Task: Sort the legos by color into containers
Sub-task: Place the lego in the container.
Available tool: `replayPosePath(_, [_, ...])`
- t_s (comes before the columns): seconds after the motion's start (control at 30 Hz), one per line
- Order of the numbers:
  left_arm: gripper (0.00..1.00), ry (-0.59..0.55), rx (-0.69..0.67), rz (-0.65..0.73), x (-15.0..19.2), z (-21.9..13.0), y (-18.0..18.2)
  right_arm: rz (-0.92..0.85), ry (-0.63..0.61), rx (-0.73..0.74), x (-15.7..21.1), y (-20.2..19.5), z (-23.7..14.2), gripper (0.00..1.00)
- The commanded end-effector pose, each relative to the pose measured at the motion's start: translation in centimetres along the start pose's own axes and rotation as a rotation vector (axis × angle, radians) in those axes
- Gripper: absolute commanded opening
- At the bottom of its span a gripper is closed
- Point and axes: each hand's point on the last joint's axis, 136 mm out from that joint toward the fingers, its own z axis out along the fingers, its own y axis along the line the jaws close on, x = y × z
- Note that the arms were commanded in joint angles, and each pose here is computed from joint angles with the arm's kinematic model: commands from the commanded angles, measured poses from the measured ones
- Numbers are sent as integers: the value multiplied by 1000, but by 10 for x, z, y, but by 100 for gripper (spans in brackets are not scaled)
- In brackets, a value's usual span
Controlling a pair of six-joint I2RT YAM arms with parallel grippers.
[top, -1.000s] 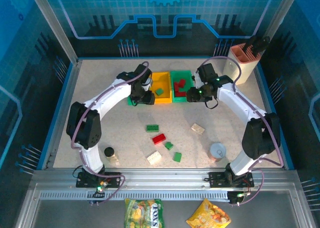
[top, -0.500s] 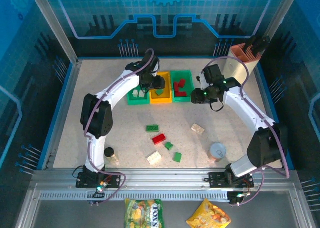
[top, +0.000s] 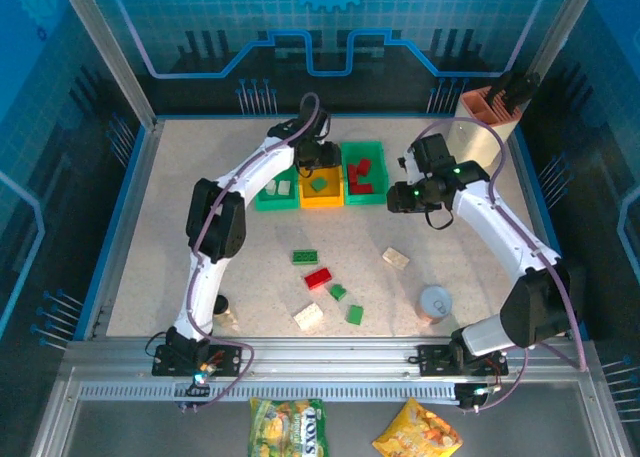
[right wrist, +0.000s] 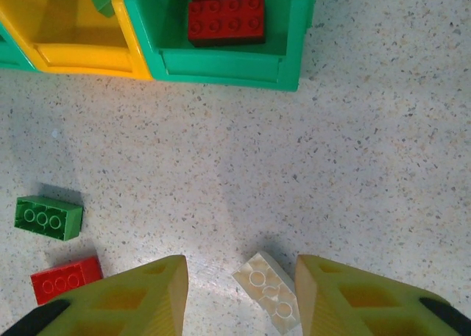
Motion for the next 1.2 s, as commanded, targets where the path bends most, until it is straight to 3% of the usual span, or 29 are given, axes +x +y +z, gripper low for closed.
replayPosePath(0.0, [44,-34,-14,-23,-8,8,-1,6,20,17,11,-7,-4,43])
replayPosePath(0.5, [55,-25,-22,-33,-4,15,2,6,13,20,13,-8,-10,44])
replayPosePath(0.57, [59,-30,-18,-32,-5,11,1,6,9,19,12,-8,-11,44])
replayPosePath(0.93, [58,-48,12,-3,-8,-24,-8,16,9,-2,13,-3,-9,44])
replayPosePath(1.17, [58,-16,4,30,11,-52,-4,-2,41,22,21,-1,1,44])
